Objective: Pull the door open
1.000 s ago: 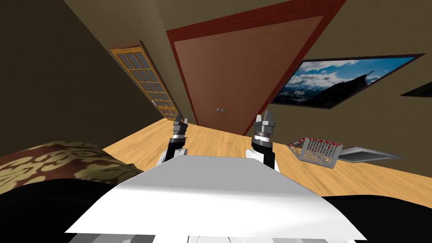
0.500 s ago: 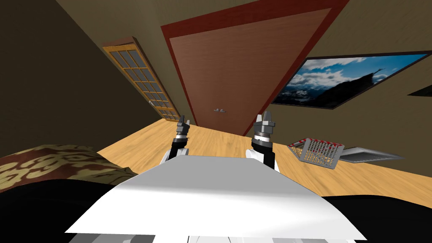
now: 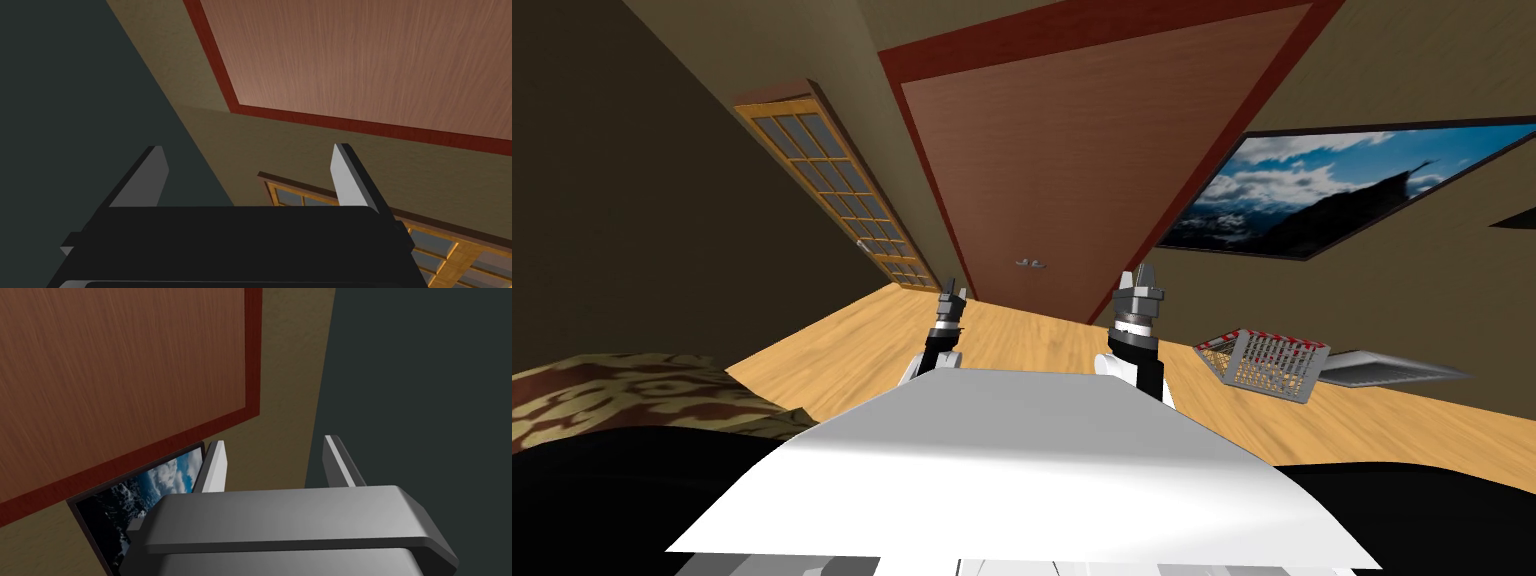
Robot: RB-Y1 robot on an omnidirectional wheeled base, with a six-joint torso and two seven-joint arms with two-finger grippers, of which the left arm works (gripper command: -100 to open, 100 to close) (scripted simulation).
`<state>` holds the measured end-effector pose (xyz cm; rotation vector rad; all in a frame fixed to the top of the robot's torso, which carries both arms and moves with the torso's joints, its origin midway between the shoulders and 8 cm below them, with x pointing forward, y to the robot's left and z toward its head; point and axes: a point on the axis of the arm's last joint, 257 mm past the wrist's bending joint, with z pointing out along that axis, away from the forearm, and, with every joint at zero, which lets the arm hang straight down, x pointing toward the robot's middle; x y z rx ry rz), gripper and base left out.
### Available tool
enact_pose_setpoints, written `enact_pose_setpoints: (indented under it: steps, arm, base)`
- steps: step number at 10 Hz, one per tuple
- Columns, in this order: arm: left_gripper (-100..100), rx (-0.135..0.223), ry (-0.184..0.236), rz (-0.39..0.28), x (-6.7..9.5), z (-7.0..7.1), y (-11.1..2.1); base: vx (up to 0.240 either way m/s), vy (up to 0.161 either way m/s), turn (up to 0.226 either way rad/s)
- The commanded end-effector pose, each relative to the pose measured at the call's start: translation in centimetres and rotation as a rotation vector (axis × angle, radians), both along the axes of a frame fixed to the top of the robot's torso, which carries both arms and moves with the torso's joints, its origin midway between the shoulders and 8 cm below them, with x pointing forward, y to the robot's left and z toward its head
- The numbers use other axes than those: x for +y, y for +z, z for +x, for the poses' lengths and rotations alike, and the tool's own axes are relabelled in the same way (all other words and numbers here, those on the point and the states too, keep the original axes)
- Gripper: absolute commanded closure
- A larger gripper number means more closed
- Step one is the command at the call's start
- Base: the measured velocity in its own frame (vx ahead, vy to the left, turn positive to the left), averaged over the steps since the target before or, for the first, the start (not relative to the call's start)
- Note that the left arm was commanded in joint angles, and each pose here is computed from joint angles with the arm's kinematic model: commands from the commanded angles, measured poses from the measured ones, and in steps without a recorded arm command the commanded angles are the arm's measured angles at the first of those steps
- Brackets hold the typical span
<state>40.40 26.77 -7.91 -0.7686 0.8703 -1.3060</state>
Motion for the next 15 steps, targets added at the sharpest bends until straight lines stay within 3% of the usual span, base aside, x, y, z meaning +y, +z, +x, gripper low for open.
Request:
enact_pose_setpoints:
  steps: [1, 15]
  arm:
    - [-100, 0.012, -0.010, -0.004, 0.1, 0.4, -1.0]
    - [-100, 0.150, -0.087, -0.045, 0.0, 3.7, -11.1]
  base:
    - [0.090, -0.035, -0.024]
    - [0.099, -0.035, -0.025]
